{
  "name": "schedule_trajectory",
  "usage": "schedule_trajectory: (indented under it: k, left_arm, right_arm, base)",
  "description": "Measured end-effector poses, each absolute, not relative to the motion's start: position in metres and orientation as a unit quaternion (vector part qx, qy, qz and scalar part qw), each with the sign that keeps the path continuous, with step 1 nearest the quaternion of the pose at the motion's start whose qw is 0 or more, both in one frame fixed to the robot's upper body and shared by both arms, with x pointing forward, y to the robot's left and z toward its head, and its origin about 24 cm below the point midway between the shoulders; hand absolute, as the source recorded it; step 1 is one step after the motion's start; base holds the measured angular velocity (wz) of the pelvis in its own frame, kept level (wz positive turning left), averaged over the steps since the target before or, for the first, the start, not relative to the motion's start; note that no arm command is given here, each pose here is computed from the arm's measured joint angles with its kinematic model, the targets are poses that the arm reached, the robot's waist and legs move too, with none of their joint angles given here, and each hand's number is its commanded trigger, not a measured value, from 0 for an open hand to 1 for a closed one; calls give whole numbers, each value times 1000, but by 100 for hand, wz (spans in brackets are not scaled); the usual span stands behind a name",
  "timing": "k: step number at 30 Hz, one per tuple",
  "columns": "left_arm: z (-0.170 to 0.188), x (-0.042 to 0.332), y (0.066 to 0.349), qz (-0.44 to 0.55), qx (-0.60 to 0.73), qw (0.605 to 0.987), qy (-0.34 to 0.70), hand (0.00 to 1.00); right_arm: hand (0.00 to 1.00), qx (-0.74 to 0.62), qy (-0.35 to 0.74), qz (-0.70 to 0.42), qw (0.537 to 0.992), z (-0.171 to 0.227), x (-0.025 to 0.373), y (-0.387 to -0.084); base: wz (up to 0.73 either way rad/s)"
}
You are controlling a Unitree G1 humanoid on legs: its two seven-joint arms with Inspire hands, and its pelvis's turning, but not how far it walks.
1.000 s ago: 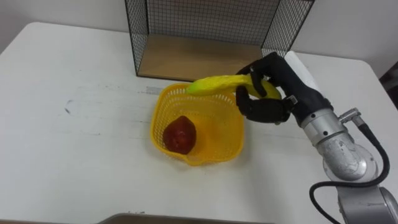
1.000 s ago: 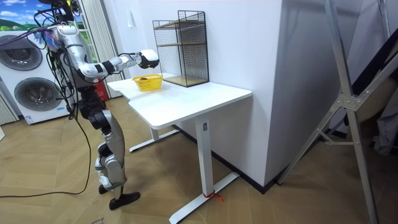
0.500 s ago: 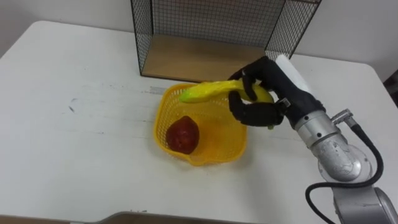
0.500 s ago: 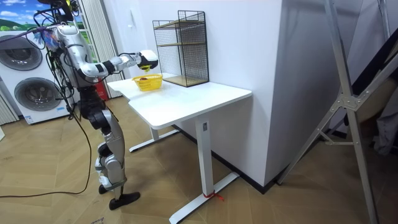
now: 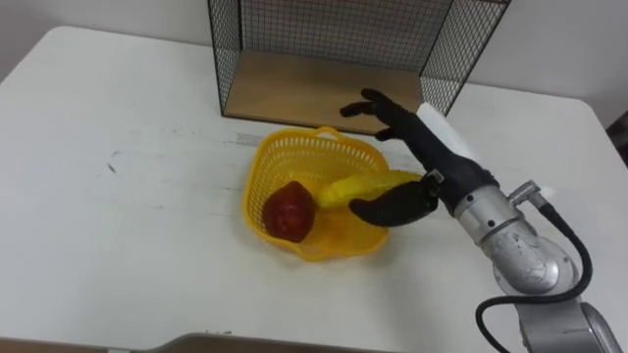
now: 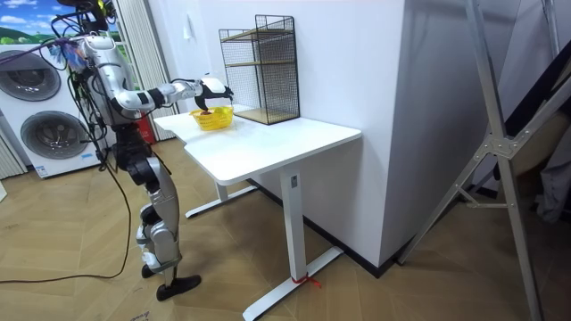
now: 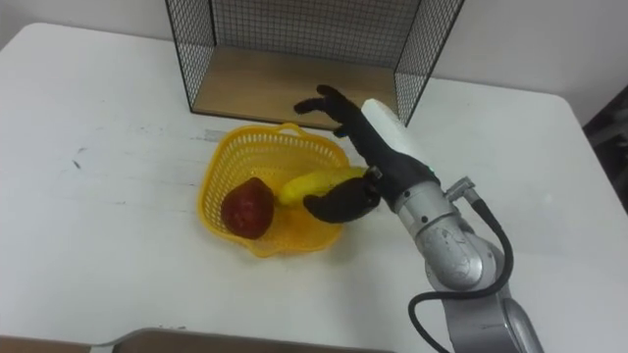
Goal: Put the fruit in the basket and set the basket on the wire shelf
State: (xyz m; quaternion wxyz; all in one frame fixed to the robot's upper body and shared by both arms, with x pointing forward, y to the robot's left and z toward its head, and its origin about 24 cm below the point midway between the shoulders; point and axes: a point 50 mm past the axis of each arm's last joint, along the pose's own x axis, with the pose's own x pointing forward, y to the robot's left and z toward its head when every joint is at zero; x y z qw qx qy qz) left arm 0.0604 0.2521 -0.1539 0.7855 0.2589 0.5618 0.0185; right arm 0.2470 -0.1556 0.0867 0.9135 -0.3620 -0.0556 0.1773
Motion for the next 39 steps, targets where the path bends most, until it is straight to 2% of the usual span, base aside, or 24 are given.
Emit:
schedule_trajectory:
  k: [9,23,28,39]
  left_arm:
    - [-154,60,252,19,259,785,562,0]
    - [-156,44,253,19,256,774,578,0]
    - [-157,40,252,18,253,772,583,0]
    - [-161,27,248,23,238,760,604,0]
  right_arm:
    - [0,-349,-19,180,920,69,236,-158]
    - [0,-343,-21,175,923,70,237,-159]
    - [0,-314,-41,149,937,74,238,-162]
    - [0,-196,-89,34,976,91,240,-187]
  base:
    - [0]
    - [1]
    - [0]
    - [0]
